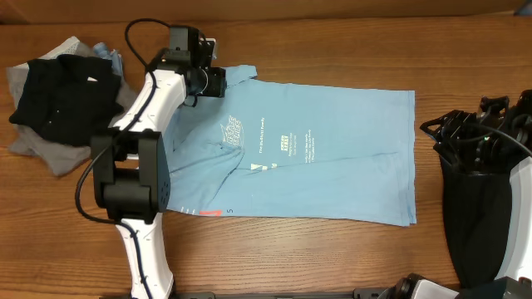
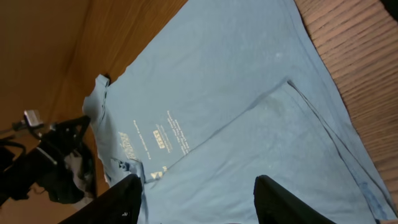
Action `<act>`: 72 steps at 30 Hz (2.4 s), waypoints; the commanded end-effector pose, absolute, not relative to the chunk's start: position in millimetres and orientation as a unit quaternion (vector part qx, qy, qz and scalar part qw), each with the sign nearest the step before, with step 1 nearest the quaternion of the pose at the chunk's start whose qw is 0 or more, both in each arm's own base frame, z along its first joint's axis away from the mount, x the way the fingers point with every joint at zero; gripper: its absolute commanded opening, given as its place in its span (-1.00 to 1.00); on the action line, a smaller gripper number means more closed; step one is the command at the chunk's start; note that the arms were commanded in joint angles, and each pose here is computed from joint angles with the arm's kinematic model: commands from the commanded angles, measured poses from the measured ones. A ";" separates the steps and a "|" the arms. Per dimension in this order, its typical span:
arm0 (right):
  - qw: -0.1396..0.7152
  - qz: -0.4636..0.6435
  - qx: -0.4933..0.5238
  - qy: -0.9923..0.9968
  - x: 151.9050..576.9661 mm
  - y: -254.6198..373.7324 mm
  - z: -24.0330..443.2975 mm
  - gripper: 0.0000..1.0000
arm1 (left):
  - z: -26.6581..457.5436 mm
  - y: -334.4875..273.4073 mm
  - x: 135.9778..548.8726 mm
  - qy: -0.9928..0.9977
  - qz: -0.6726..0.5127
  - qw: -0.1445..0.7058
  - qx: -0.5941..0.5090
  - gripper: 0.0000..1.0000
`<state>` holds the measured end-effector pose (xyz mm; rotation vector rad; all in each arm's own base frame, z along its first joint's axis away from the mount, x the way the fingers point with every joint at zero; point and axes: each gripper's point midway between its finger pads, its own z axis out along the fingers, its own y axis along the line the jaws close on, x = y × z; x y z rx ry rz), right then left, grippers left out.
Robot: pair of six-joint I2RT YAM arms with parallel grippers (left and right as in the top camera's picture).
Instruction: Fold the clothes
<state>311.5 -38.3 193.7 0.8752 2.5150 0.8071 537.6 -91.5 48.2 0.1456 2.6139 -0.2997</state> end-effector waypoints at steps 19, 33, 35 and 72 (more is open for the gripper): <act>0.194 0.276 0.300 0.892 312.6 -40.4 202.0 0.23 | 11.6 -93.1 550.8 0.966 -0.081 0.246 0.022 -0.70; 0.195 0.268 0.302 0.894 312.3 -43.1 200.5 0.23 | 23.4 -94.5 548.6 0.968 -0.077 0.236 0.035 -0.65; 0.195 0.264 0.303 0.895 312.1 -44.2 199.9 0.23 | 19.0 -98.4 544.0 0.970 -0.073 0.227 0.056 -0.39; 0.190 0.249 0.309 0.898 309.3 -48.3 196.3 0.24 | -4.6 -84.4 552.4 0.968 0.001 0.236 0.089 -0.29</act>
